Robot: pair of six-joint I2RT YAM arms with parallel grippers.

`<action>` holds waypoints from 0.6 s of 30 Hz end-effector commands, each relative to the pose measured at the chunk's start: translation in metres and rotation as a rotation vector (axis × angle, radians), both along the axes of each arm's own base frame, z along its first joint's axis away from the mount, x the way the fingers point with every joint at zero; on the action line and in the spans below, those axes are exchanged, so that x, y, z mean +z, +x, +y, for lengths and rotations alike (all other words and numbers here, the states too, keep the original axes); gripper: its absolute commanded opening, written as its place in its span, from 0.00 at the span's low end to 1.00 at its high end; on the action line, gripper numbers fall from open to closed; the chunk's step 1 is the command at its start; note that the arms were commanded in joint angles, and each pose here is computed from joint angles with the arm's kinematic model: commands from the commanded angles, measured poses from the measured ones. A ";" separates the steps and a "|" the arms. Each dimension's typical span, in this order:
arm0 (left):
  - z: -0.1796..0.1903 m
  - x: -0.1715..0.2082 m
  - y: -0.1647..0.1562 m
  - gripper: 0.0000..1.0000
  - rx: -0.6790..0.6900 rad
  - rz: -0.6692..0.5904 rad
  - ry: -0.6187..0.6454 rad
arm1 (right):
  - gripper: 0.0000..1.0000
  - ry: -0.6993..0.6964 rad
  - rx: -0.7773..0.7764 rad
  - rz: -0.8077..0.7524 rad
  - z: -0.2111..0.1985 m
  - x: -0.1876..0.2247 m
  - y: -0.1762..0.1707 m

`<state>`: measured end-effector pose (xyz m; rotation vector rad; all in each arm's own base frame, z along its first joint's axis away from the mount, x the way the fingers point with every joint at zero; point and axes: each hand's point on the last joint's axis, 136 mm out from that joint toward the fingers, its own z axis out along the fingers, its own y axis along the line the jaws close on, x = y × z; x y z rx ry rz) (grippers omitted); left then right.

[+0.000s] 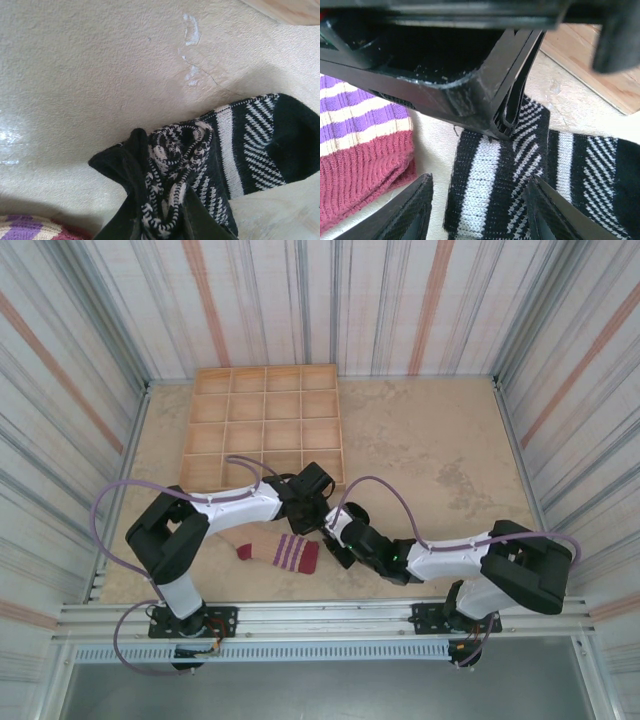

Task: Roll the socks

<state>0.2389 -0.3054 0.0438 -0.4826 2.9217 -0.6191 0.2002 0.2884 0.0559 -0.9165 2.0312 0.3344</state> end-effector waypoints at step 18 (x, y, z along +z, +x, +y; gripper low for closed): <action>-0.001 0.004 -0.003 0.56 0.024 0.007 -0.077 | 0.06 -0.016 -0.122 0.171 -0.023 -0.049 -0.006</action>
